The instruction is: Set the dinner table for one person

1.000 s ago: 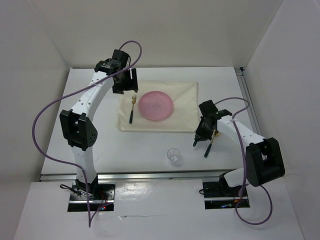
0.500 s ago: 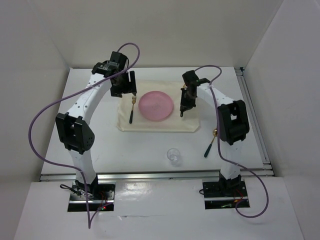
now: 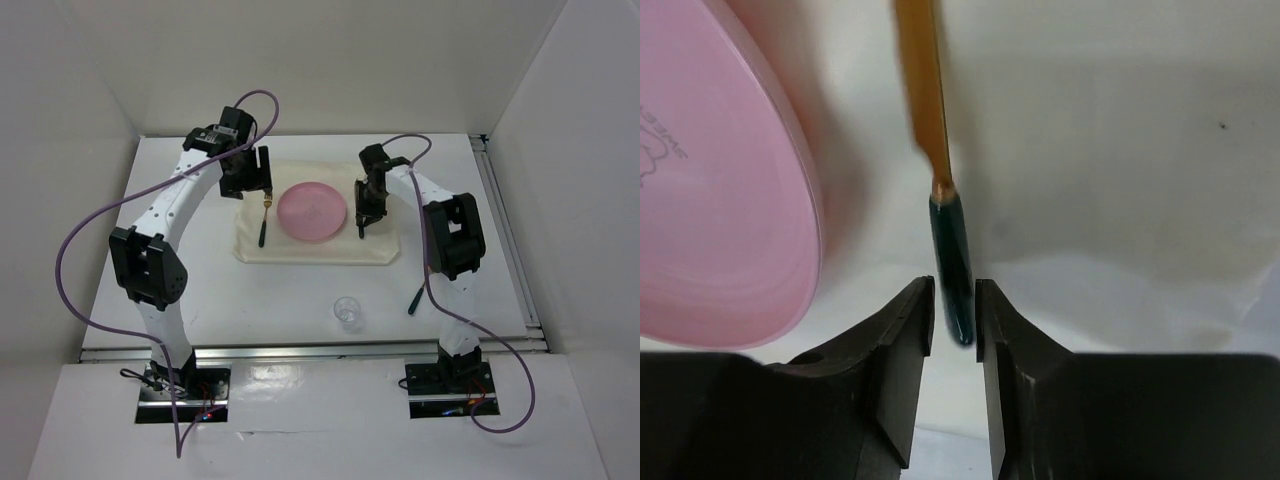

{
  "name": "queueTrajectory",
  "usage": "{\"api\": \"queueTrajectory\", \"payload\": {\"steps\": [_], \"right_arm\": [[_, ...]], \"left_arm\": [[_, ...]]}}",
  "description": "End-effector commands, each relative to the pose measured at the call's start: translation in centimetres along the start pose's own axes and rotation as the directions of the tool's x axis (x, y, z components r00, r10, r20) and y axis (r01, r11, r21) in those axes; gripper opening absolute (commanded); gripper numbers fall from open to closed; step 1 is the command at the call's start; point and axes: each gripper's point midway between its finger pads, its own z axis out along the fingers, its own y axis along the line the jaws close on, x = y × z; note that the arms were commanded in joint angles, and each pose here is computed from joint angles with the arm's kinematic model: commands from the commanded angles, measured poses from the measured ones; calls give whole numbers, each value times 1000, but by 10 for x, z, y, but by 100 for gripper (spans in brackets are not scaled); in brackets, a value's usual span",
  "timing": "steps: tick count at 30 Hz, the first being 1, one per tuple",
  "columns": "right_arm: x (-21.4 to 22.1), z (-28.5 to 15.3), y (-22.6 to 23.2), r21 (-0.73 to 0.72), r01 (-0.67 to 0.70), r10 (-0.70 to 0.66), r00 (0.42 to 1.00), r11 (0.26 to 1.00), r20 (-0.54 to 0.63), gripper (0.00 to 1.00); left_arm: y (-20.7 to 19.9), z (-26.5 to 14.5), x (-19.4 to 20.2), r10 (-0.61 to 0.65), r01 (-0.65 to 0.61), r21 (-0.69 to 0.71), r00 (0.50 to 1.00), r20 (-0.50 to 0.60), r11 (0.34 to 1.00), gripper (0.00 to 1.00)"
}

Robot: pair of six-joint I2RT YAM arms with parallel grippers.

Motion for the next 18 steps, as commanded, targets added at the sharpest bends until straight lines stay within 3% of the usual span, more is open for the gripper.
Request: {"api": "queueTrajectory", "payload": {"steps": [1, 9, 13, 16, 18], "right_arm": [[-15, -17, 16, -36, 11, -9, 999, 999, 48, 35], [-30, -82, -21, -13, -99, 100, 982, 995, 163, 42], [14, -116, -54, 5, -206, 202, 965, 979, 170, 46], [94, -108, -92, 117, -315, 310, 949, 942, 66, 49], [118, -109, -104, 137, -389, 385, 921, 911, 52, 53]], "left_arm": [[0, -18, -4, -3, 2, 6, 999, 40, 1000, 83], [-1, -20, -7, -3, 3, 9, 999, 48, 1000, 83], [-3, -19, -7, -3, 2, 19, 999, 44, 1000, 83], [-6, -19, -9, -3, 2, 35, 999, 49, 999, 83], [-8, -15, -9, -3, 1, 43, 999, 45, 999, 83]]}}
